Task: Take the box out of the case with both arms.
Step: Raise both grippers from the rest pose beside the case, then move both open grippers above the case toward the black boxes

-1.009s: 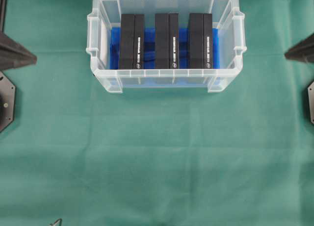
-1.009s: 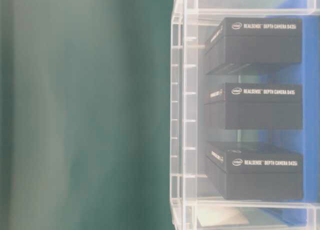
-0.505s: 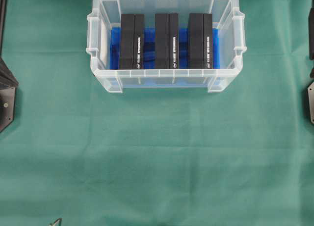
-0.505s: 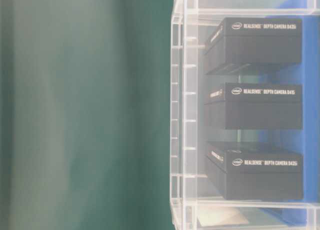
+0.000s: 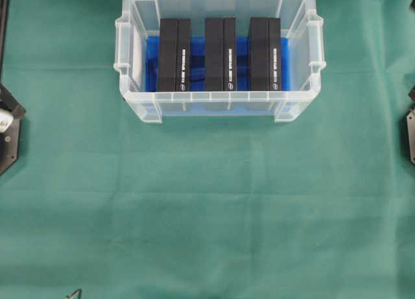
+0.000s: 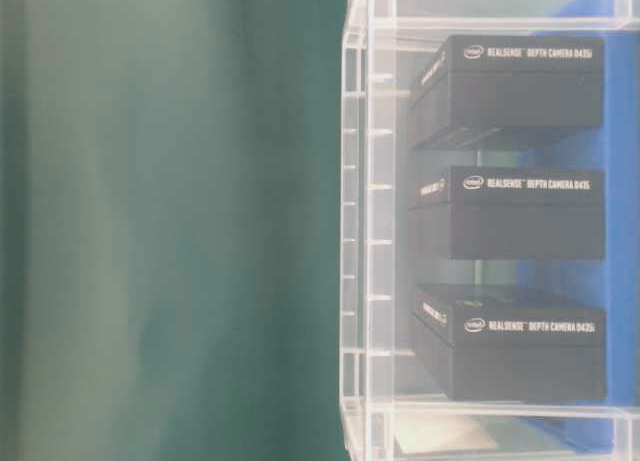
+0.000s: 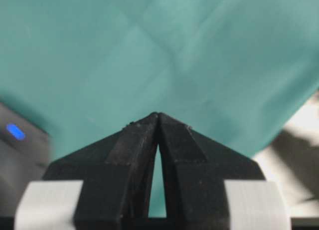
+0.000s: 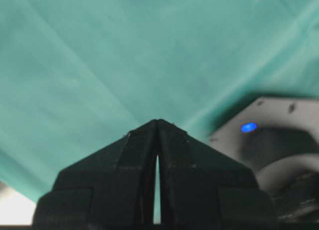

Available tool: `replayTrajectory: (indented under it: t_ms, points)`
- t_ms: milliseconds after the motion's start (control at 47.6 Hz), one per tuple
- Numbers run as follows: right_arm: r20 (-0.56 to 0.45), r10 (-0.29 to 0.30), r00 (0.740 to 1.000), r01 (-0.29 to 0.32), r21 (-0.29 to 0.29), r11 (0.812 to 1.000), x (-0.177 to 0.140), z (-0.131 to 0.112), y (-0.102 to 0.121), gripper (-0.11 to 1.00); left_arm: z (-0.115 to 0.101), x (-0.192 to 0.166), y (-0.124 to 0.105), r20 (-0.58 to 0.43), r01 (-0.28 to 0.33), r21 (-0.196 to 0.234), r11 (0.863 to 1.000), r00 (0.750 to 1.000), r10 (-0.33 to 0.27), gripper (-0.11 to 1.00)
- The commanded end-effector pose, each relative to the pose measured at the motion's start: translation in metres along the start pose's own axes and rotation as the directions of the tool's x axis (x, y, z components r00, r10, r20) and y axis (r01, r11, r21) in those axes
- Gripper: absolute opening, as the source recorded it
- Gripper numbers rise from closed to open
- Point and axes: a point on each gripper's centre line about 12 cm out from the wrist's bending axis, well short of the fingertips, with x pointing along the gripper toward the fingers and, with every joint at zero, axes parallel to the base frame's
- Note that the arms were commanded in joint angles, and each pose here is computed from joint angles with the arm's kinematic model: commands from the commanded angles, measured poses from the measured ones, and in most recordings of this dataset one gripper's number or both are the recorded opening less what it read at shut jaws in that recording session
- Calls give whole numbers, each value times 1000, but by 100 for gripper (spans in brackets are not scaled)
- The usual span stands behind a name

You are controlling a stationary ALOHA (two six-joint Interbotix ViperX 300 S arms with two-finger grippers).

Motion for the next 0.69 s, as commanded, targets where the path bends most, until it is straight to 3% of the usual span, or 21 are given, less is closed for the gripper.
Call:
replayTrajectory:
  t_ms: [0,84,168,252,483,610,673]
  points:
    - [17,21,1000,-22,117,993,-8,2,2,0,5,-8,0,18,4,-189,982,1000,0,1]
    - [17,21,1000,-24,245,969,-8,2,2,0,4,-8,2,12,-7,-337,942,1000,12,1]
    - [17,18,1000,-23,321,947,-7,2,3,0,4,-7,2,9,-12,-423,906,1000,17,1]
    - [16,16,1000,-20,349,937,-6,3,3,0,4,-7,3,3,-24,-437,899,1000,28,1]
    - [5,-7,1000,4,354,935,0,6,7,0,5,-3,5,-40,-112,-446,888,994,105,1]
    - [26,-31,999,19,366,930,3,14,6,0,13,-1,11,-36,-136,-477,868,990,135,1]
    - [47,-55,997,33,383,923,3,22,1,0,18,-2,15,-24,-137,-481,866,989,144,1]
